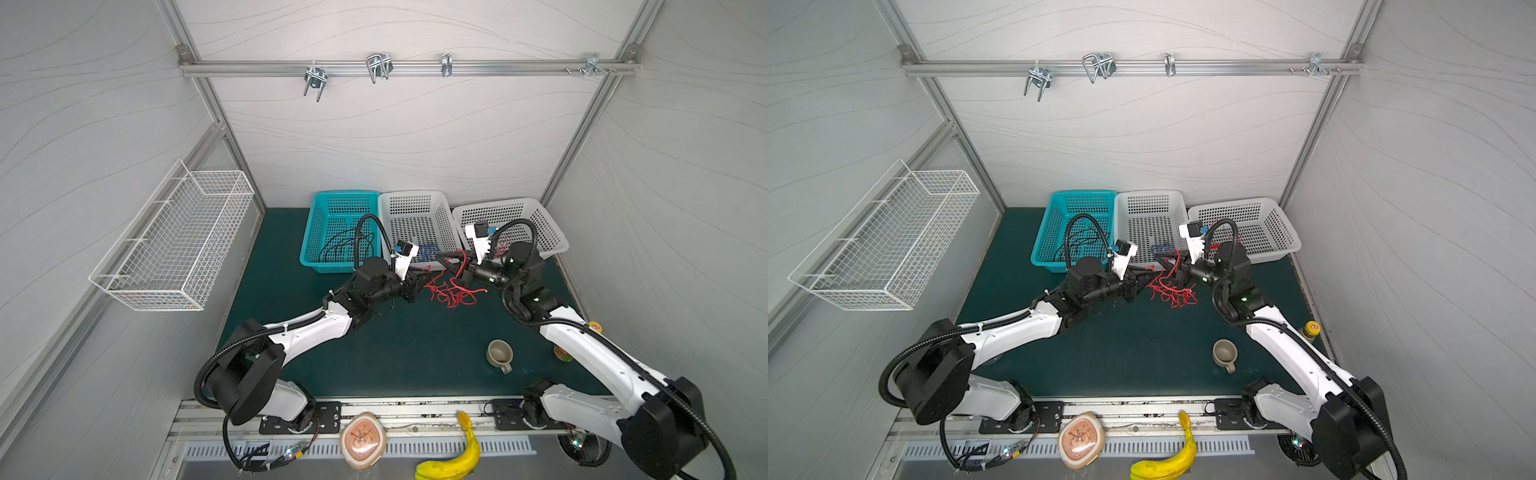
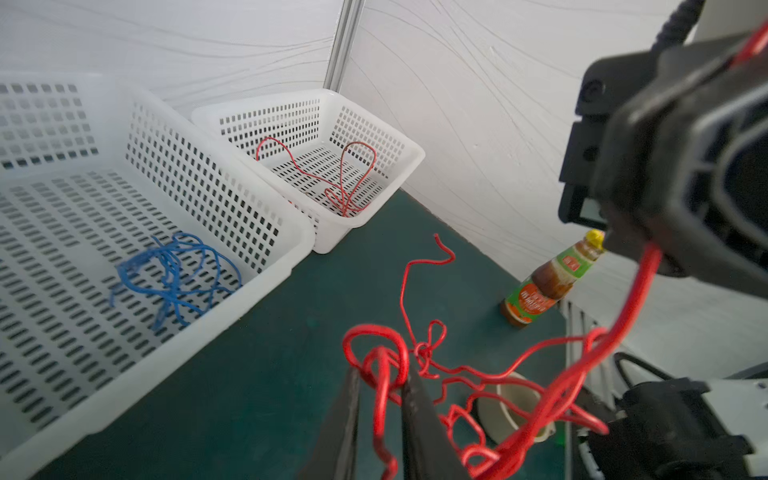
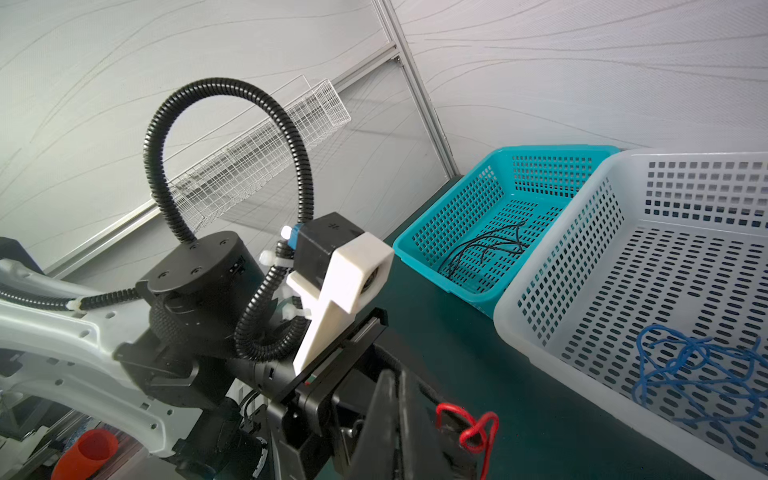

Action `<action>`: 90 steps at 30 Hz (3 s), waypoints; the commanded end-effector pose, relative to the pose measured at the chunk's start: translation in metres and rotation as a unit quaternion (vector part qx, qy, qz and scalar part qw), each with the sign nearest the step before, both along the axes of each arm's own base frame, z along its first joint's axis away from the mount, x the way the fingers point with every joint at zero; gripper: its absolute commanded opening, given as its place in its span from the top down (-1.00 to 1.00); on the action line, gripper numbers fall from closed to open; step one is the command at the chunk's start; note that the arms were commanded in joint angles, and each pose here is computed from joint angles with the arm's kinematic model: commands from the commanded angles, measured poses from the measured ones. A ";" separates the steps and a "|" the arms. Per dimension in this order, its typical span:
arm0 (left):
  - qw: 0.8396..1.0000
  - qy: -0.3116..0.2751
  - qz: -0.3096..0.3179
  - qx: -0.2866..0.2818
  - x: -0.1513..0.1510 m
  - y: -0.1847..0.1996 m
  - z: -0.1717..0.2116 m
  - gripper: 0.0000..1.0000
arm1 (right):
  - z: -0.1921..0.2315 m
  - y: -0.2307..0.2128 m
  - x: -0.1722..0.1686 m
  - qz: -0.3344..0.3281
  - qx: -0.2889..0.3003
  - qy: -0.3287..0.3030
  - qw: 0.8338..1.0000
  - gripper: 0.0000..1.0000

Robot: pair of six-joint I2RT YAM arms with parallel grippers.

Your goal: Untangle the cables

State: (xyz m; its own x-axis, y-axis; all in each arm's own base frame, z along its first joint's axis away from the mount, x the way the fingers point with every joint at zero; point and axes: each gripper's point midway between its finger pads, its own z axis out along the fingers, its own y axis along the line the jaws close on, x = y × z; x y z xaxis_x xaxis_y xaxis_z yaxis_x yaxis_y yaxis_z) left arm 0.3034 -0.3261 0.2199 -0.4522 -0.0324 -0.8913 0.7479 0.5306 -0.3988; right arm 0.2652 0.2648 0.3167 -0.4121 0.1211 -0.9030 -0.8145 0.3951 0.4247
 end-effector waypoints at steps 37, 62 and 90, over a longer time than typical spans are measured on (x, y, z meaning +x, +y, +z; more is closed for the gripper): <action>0.847 0.099 0.459 0.247 0.012 0.260 -0.063 1.00 | -0.045 -0.290 0.010 -0.630 -0.191 0.064 0.750 1.00; 0.781 0.200 0.568 0.164 -0.005 0.332 -0.088 1.00 | -0.021 -0.296 0.015 -0.607 -0.166 0.054 0.775 1.00; 0.912 0.118 0.392 0.034 0.018 0.254 -0.042 1.00 | -0.140 -0.103 0.042 -0.187 -0.243 0.208 0.929 -0.27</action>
